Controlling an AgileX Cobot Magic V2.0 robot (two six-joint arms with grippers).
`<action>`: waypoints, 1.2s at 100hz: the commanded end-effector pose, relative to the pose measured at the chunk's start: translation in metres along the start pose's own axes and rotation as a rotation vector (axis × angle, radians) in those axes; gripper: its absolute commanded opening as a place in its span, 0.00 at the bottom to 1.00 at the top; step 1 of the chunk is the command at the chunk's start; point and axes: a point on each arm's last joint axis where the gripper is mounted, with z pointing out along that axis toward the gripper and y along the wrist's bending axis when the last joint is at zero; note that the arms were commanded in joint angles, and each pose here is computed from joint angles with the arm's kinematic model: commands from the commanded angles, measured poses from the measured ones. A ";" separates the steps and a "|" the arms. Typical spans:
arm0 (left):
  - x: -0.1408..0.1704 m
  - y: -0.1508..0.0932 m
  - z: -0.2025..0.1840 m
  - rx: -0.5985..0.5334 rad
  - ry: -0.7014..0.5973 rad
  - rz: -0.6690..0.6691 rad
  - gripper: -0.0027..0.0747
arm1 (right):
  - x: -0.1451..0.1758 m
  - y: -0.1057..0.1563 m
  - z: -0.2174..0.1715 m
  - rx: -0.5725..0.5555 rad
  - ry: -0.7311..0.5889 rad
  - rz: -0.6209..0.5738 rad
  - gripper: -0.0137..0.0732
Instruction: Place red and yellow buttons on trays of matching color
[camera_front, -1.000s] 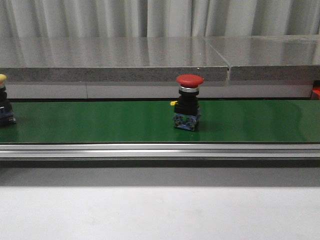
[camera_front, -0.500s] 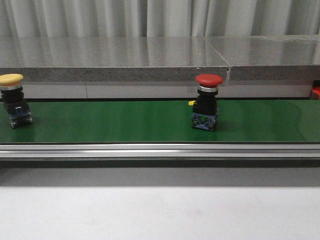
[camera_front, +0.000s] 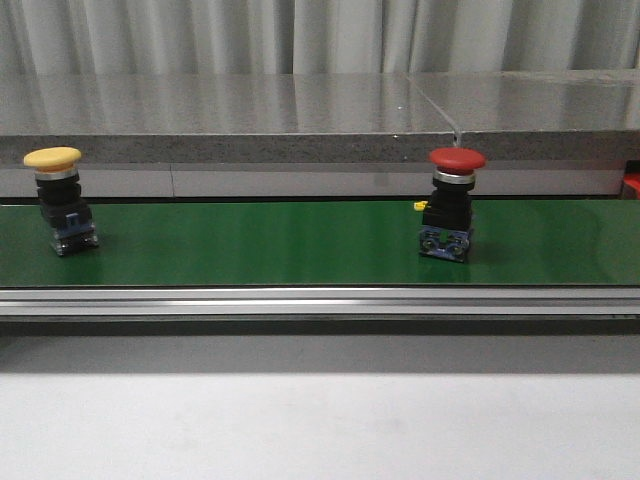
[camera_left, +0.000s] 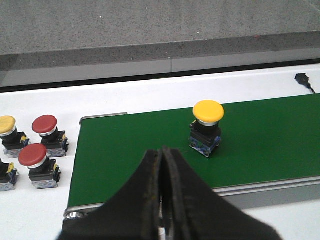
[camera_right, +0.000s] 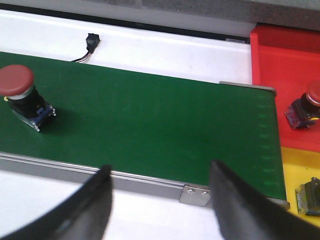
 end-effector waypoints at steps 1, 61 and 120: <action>-0.014 0.000 -0.003 0.005 -0.095 -0.016 0.01 | -0.012 0.000 -0.005 0.002 -0.073 0.004 0.85; -0.014 0.000 -0.003 0.005 -0.095 -0.016 0.01 | -0.041 0.010 0.063 -0.190 0.206 -0.038 0.83; -0.014 0.000 -0.003 0.005 -0.095 -0.016 0.01 | -0.059 0.036 0.153 -0.255 0.293 -0.100 0.83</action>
